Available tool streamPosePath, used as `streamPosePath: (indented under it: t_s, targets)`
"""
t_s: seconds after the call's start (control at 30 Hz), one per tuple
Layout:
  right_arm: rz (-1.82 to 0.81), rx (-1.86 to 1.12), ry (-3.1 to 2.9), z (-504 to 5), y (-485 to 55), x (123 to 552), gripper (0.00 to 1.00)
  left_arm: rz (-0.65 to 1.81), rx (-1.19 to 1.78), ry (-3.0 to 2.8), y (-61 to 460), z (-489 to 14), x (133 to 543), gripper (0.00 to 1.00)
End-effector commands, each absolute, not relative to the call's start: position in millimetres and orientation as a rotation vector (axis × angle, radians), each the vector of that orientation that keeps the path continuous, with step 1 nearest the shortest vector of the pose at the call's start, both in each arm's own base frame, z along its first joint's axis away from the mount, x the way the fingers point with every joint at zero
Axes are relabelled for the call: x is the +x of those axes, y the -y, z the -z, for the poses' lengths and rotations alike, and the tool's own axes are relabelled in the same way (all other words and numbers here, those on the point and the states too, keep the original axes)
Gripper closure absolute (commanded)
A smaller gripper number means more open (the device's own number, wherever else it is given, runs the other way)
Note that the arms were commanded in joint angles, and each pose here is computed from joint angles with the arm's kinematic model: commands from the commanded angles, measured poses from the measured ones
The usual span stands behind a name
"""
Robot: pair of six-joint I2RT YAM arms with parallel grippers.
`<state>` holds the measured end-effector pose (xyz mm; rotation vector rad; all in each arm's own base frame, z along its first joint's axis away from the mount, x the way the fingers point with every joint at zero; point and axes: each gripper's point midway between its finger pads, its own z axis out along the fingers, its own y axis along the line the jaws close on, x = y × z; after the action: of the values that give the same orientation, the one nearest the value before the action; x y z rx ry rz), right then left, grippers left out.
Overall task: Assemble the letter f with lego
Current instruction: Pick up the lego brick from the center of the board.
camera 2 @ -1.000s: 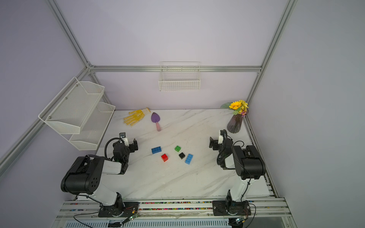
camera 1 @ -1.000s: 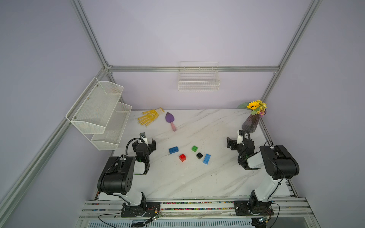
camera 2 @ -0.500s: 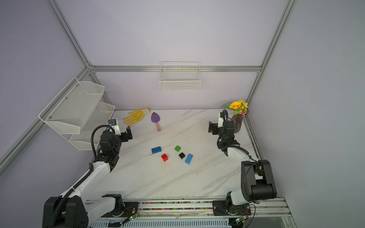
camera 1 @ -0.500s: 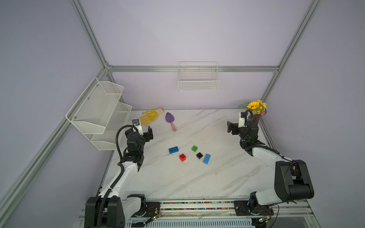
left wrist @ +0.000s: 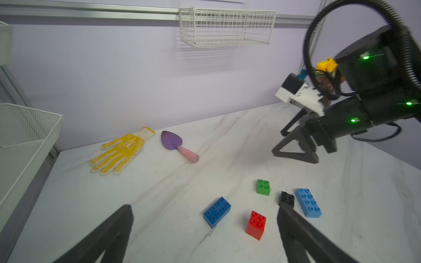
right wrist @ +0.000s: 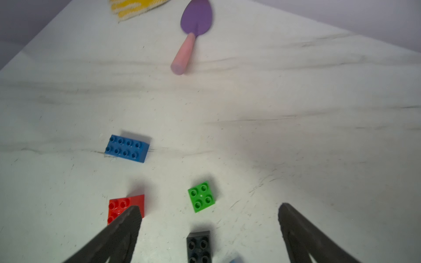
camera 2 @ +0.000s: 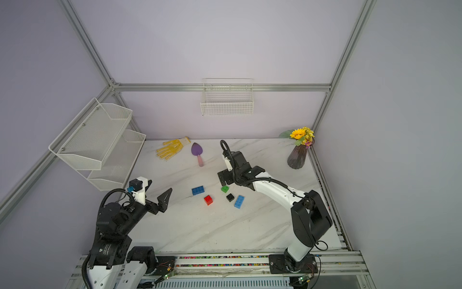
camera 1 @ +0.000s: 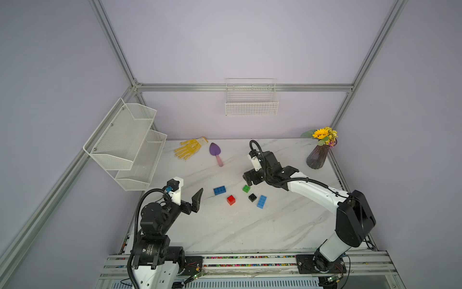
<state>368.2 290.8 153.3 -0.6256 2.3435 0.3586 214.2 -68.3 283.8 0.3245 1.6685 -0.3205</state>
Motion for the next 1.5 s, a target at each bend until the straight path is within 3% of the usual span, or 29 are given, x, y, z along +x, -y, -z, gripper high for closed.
streamPosePath:
  t_s: [0.0, 0.33, 1.0, 1.47]
  targets:
    - [-0.275, -0.695, -2.549, -118, -299, 332, 0.04, 0.469, 0.408, -1.732, 90, -257, 184, 0.0]
    - [-0.281, -0.814, -2.614, -88, -346, 312, 0.16, 0.532, 0.455, -1.745, 101, -250, 181, 0.0]
    - [-0.281, -0.817, -2.676, -68, -373, 305, 0.31, 0.641, 0.612, -1.74, 132, -238, 166, 0.0]
    - [-0.293, -0.842, -2.696, -50, -383, 303, 0.49, 0.671, 0.679, -1.769, 149, -231, 158, 0.0]
